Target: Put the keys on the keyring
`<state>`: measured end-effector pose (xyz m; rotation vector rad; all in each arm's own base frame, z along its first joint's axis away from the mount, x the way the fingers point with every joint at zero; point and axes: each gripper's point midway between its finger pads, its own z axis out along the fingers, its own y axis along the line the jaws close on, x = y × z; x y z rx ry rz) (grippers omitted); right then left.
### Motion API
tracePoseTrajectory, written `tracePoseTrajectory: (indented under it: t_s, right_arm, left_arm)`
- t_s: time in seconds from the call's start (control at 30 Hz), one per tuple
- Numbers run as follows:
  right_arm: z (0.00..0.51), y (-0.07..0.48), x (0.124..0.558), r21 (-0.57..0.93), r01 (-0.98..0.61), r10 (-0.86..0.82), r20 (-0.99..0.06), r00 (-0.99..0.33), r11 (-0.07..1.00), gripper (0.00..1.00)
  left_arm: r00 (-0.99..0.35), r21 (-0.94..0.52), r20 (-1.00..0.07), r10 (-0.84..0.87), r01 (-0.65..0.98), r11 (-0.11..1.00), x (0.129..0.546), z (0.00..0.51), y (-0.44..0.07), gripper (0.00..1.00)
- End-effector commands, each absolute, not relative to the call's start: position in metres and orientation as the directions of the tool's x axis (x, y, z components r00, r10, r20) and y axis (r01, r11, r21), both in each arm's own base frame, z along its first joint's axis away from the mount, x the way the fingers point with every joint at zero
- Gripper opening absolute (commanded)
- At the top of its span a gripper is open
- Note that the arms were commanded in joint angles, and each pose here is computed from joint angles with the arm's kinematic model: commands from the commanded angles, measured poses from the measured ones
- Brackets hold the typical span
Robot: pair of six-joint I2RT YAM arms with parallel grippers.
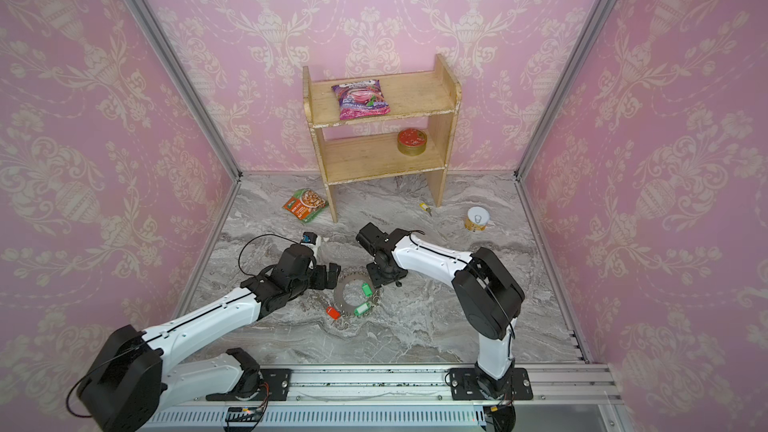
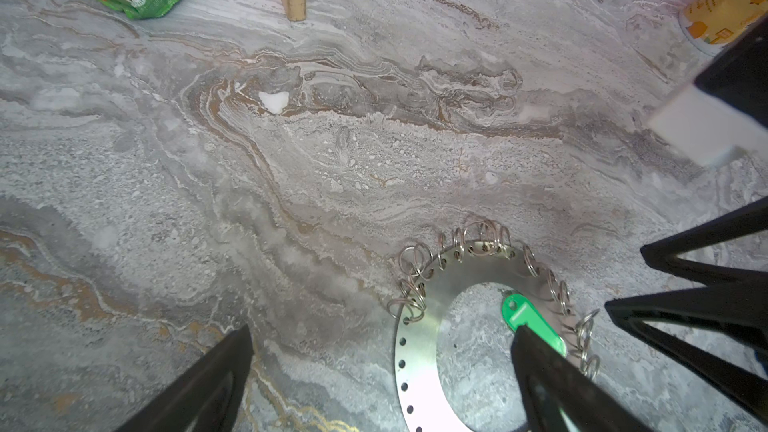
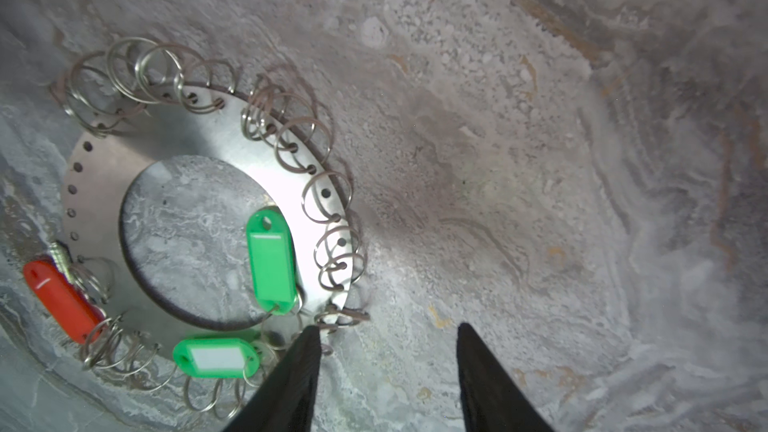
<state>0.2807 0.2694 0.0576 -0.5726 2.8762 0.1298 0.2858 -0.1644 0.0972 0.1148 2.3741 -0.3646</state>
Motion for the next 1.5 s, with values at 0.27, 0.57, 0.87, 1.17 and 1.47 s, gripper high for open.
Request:
tracePoseTrajectory:
  t_s: [0.27, 0.57, 0.87, 1.17, 1.47]
  right_arm:
    - [0.043, 0.288, 0.287, -0.009, -0.437, -0.431, -0.187, -0.883, 0.899, 0.47]
    - [0.030, 0.286, 0.280, -0.056, -0.443, -0.446, -0.151, -0.882, 0.895, 0.37]
    - [0.023, 0.281, 0.279, -0.081, -0.434, -0.441, -0.140, -0.886, 0.897, 0.28]
    - [0.022, 0.276, 0.278, -0.096, -0.423, -0.433, -0.141, -0.890, 0.901, 0.14]
    - [0.036, 0.276, 0.277, -0.074, -0.421, -0.427, -0.190, -0.884, 0.904, 0.00]
  left_arm:
    - [-0.721, -0.239, -0.692, -0.044, 0.172, 0.956, 0.288, 0.111, -0.166, 0.99]
    - [-0.718, -0.239, -0.694, -0.043, 0.174, 0.955, 0.288, 0.111, -0.166, 0.99]
    - [-0.714, -0.239, -0.699, -0.043, 0.176, 0.955, 0.287, 0.113, -0.166, 0.99]
    - [-0.709, -0.239, -0.704, -0.046, 0.176, 0.955, 0.286, 0.116, -0.165, 0.99]
    - [-0.702, -0.240, -0.711, -0.048, 0.178, 0.954, 0.286, 0.120, -0.164, 0.99]
